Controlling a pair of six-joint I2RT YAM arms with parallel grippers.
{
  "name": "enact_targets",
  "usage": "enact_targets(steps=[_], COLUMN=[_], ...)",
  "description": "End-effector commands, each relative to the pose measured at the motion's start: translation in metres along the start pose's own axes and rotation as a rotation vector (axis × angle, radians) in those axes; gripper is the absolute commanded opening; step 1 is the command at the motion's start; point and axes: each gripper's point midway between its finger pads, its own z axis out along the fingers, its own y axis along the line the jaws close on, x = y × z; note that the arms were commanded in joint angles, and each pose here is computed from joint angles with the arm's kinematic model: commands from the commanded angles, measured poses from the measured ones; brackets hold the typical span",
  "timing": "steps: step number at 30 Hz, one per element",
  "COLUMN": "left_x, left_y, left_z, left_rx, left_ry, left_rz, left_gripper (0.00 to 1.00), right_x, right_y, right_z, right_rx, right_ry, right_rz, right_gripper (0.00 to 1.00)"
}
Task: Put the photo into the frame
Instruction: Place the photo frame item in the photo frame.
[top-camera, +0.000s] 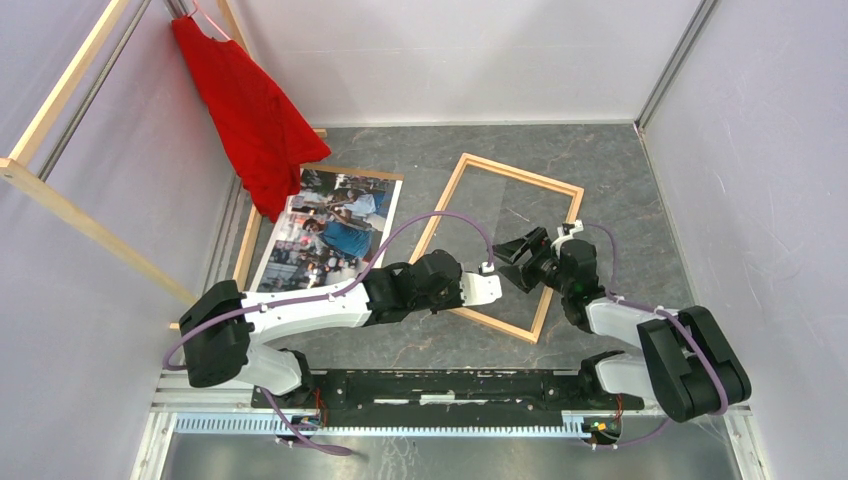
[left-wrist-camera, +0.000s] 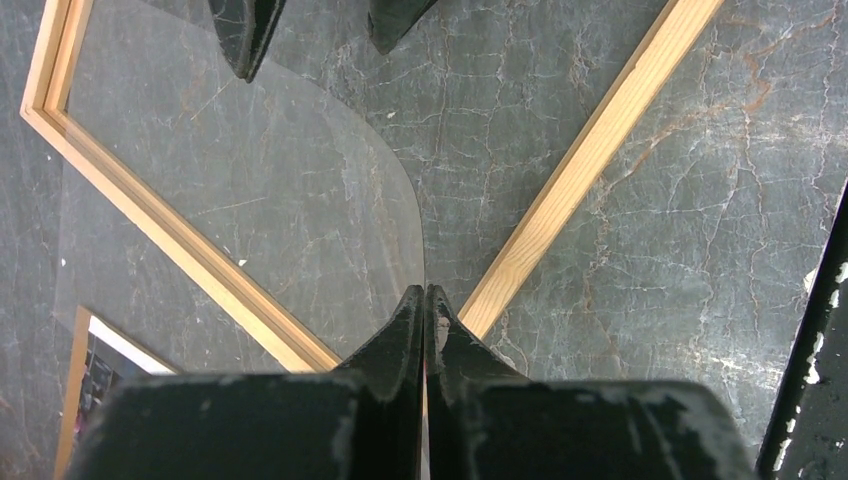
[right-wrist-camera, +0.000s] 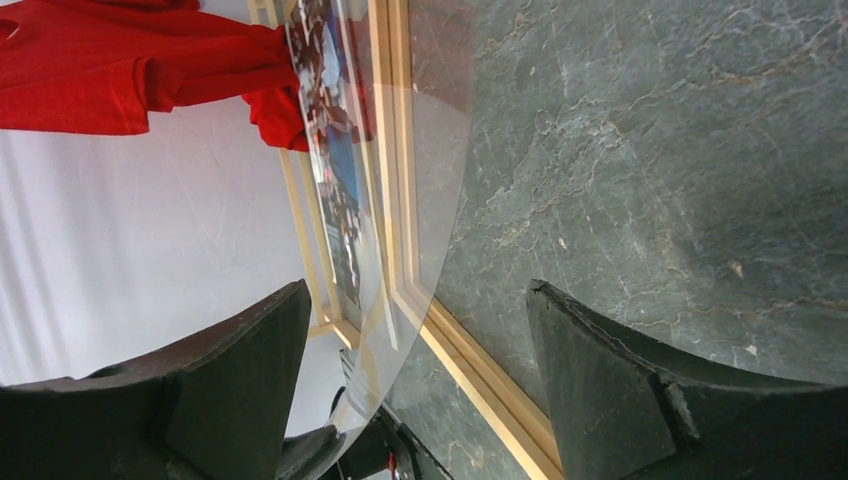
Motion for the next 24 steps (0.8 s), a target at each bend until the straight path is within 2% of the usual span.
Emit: enact_targets(steps=[1, 9, 15, 17, 19, 21, 22, 24], left_x=[-0.019, -0.029, -0.033, -0.03, -0.029, -0.03, -0.029, -0.026], left_y=[0.001, -0.006, -0.015, -0.017, -0.018, -0.017, -0.017, -0.016], left_z=[-0.002, -0.003, -0.011, -0.012, -0.012, -0.012, -0.012, -0.012], left_rx=[-0.004, 0.044, 0.089, 0.1, 0.106, 0.107, 0.107, 0.114], left_ry=[-0.065, -0.103, -0.138, -0.134, -0.131, -0.129, -0.122, -0.085], left_rz=[-0.029, -0.012, 0.039, 0.053, 0.066, 0.074, 0.077, 0.076], left_gripper=[0.02, 0.02, 0.02, 0.02, 0.02, 0.04, 0.09, 0.32], right_x=[-0.01, -0.013, -0.015, -0.013, -0.014, -0.016, -0.019, -0.026], right_y=[0.013, 0.012, 0.008, 0.017, 0.025, 0.026, 0.026, 0.024], right_z=[0.013, 0.055, 0.079, 0.082, 0.083, 0.082, 0.08, 0.077], right_rx=[-0.002, 0.029, 0.014, -0.042, -0.086, -0.093, -0.095, -0.097], right_ry=[-0.003, 0.04, 0.071, 0.088, 0.097, 0.099, 0.096, 0.085], right_rz=[-0.046, -0.074, -0.073, -0.062, -0.058, -0.07, -0.082, -0.105], right_gripper=[0.86, 0.82, 0.71, 0.62, 0.44, 0.31, 0.22, 0.1])
